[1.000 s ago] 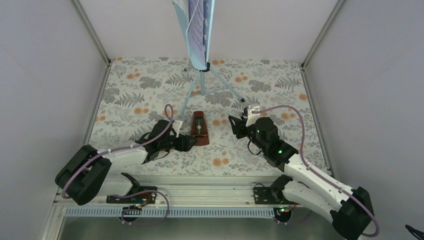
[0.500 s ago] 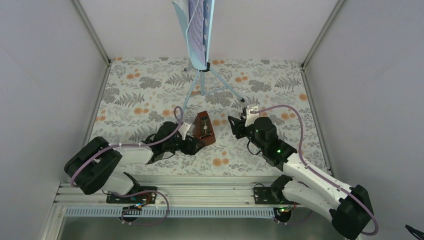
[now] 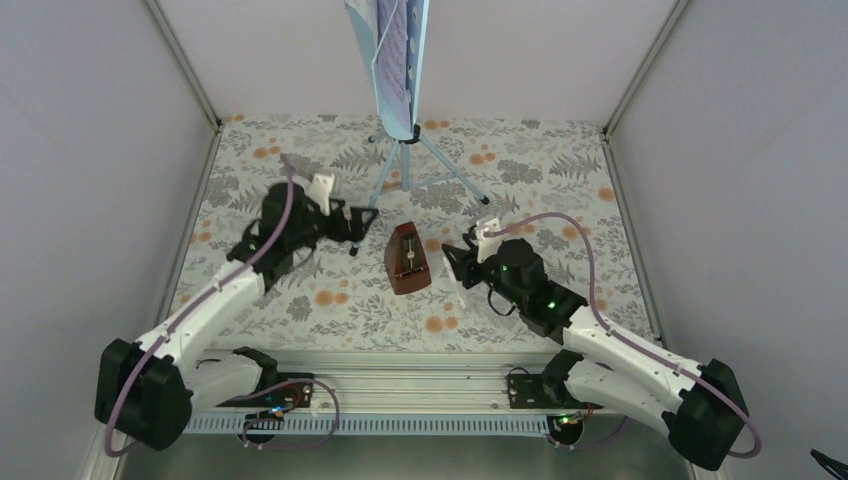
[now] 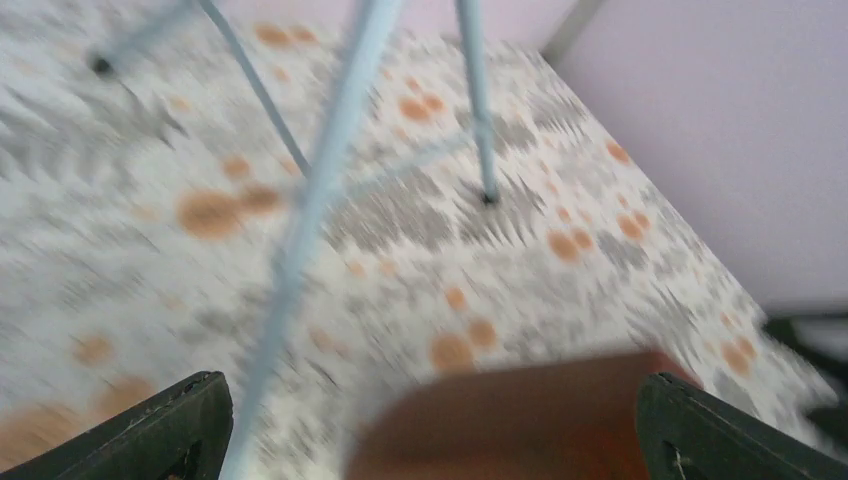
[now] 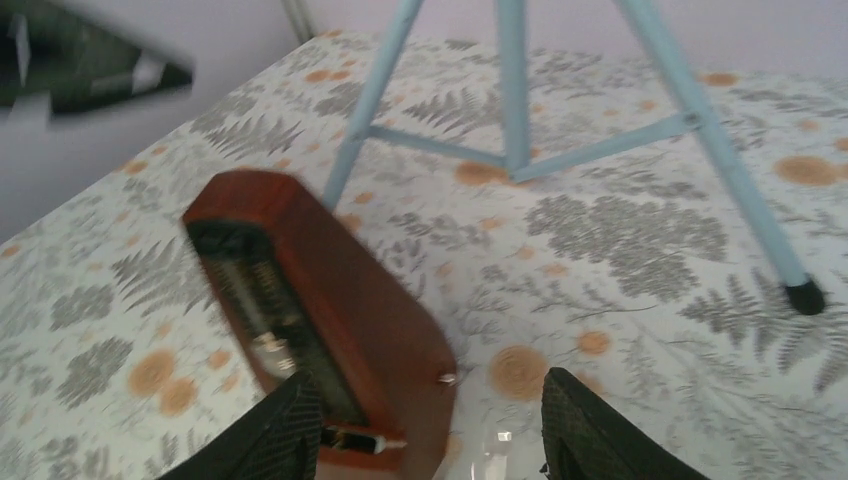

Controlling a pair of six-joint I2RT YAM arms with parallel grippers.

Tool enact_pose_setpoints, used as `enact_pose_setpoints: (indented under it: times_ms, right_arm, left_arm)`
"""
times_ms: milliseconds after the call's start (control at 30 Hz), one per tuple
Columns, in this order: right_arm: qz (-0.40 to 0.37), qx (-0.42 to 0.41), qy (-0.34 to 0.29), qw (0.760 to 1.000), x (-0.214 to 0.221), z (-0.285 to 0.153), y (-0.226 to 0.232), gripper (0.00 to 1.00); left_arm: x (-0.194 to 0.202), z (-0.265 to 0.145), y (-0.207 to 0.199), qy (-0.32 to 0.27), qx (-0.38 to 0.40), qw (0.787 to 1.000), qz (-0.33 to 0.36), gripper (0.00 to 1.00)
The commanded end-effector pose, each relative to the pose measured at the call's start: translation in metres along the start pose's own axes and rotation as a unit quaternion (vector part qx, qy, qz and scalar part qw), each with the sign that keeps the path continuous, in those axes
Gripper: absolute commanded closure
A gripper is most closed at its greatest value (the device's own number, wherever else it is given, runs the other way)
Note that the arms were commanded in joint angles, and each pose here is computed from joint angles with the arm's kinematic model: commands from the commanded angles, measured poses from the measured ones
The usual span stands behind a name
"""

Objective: Pack up the instrument practice props

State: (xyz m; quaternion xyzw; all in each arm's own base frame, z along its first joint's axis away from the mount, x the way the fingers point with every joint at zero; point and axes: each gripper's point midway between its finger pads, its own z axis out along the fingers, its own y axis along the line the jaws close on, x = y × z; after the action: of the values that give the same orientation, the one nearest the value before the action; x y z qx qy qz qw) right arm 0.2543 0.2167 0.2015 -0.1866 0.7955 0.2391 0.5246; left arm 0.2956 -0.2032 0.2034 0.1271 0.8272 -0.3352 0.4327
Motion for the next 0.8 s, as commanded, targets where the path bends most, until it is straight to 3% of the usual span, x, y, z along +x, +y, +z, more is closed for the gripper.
enact_pose_setpoints:
  times_ms: [0, 200, 533, 767]
  right_arm:
    - [-0.014, -0.027, 0.011, 0.999, 0.012, 0.002, 0.025, 0.48]
    - [0.029, 0.026, 0.013, 0.999, 0.022, 0.0, 0.01, 0.47]
    - [0.101, 0.07, 0.069, 0.99, 0.051, 0.005, -0.027, 0.4]
    - [0.227, 0.133, 0.136, 0.955, 0.075, -0.005, -0.06, 0.11]
  left_arm:
    - [-0.041, -0.003, 0.035, 0.021, -0.042, 0.999, 0.023, 0.0]
    - [-0.109, -0.012, 0.034, -0.054, -0.054, 0.995, 0.067, 0.0]
    - [-0.108, -0.036, 0.044, -0.072, -0.114, 0.985, 0.111, 0.0]
    - [-0.107, -0.037, 0.039, -0.072, -0.104, 0.985, 0.116, 0.0]
